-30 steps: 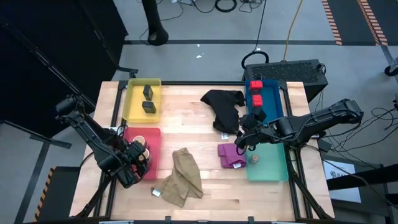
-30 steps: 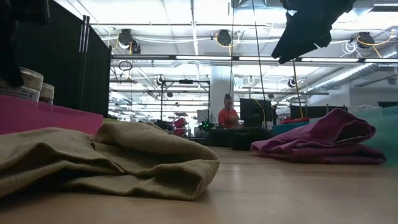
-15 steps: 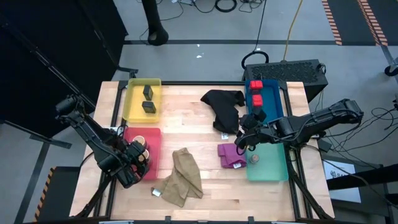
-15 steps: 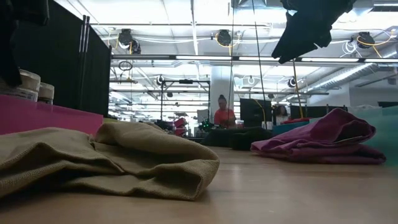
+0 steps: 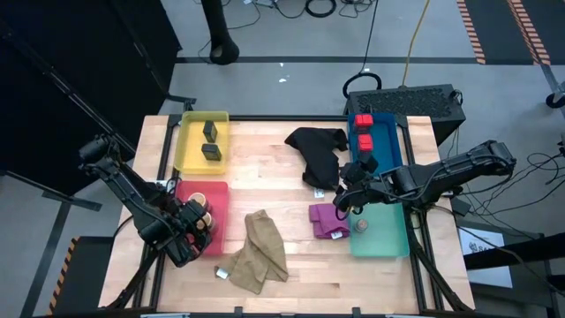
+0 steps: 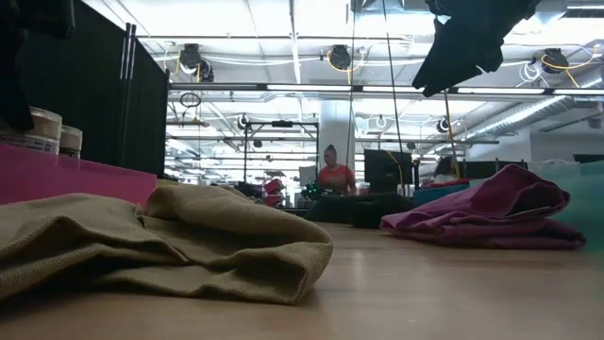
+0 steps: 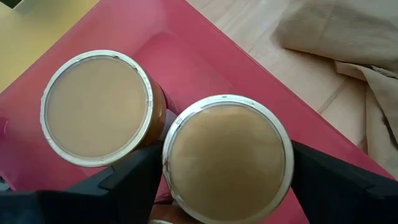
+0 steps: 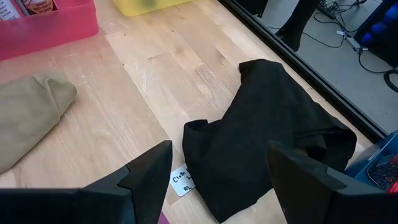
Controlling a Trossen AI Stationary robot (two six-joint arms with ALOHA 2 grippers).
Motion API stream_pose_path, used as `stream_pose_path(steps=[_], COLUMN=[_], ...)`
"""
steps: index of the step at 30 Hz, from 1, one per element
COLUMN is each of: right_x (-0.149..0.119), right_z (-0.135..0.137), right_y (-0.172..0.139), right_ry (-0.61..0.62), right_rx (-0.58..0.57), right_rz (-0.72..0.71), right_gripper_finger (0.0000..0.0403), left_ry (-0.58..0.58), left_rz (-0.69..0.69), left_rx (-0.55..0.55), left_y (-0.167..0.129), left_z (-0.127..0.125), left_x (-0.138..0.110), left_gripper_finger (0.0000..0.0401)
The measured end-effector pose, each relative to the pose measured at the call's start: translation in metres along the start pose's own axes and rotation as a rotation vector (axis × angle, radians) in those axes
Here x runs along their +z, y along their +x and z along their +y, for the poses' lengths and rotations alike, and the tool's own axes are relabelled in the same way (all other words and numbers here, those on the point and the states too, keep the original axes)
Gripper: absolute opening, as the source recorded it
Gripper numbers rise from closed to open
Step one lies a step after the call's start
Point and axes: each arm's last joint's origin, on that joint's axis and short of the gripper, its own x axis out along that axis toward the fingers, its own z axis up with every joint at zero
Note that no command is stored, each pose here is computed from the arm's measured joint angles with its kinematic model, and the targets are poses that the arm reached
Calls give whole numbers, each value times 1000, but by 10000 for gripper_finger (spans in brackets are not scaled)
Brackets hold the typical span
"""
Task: Sort spices by type
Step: Put the gold seasoning bottle into the red bin, then return to Home Position
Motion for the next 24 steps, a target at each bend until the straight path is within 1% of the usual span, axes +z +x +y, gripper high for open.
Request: stream_pose_path(steps=[5, 8, 17, 20, 24], right_x=[0, 0, 0, 0, 2], right_z=[0, 0, 0, 0, 1], right_y=[0, 0, 0, 0, 0], right_ry=[0, 0, -4, -5, -34], right_rx=[0, 0, -4, -4, 8], right_rz=[0, 0, -3, -3, -23], right_gripper_finger=[242, 242, 242, 242, 242], left_ry=[0, -9, 52, 49, 26], left_rz=[0, 5, 5, 3, -56], left_rx=[-2, -23, -87, -110, -142], left_y=[0, -5, -19, -25, -36], left_z=[0, 0, 0, 1, 1], left_x=[0, 2, 11, 17, 27], left_gripper_finger=[324, 324, 325, 325, 325])
